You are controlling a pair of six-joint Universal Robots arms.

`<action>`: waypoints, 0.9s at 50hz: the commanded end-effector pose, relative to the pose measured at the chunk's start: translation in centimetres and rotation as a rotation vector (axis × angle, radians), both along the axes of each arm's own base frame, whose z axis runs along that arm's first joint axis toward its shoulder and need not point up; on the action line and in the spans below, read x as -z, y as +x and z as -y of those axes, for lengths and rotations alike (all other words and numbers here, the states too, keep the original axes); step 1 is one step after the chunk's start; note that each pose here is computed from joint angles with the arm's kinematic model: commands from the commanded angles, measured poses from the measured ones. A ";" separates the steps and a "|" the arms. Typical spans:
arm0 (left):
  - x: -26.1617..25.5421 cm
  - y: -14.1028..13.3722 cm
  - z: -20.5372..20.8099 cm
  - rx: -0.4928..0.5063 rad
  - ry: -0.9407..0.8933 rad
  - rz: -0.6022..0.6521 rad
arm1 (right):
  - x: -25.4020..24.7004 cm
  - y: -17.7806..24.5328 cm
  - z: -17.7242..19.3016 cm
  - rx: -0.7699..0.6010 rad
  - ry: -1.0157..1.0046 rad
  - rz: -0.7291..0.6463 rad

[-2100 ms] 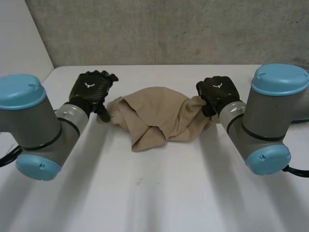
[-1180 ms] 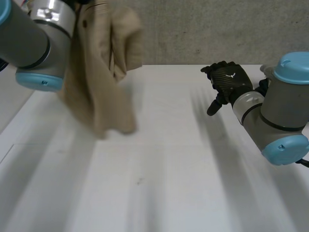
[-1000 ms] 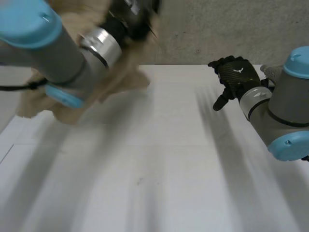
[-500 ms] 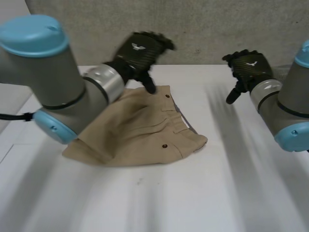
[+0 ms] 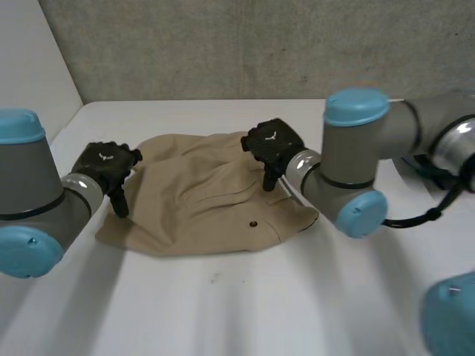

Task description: Fold the laundry.

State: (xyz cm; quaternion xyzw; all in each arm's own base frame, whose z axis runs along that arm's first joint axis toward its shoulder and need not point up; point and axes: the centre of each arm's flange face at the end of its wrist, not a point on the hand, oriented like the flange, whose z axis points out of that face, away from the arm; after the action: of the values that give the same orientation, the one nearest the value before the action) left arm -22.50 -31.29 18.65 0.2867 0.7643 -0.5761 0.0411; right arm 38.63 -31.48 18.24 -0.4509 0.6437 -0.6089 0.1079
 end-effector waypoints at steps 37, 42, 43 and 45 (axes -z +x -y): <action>-9.3 -1.0 0.3 0.132 -0.271 -0.076 | -4.6 -2.1 1.8 0.093 -0.044 0.001; -11.7 -1.1 -3.2 0.198 -0.230 -0.057 | -7.3 -5.6 -2.2 0.050 -0.005 -0.243; -11.9 -1.0 -4.5 0.228 -0.192 -0.034 | -7.7 -6.9 -3.8 0.033 0.023 -0.323; -11.7 -0.9 -5.6 0.255 -0.139 -0.011 | -8.0 -8.2 -5.3 0.012 0.052 -0.398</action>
State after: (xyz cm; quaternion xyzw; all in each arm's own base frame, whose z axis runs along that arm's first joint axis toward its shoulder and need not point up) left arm -23.56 -29.82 29.37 0.3208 0.6589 -0.6803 0.0040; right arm 34.72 -31.41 24.35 -0.4635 0.6578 -0.5924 0.0387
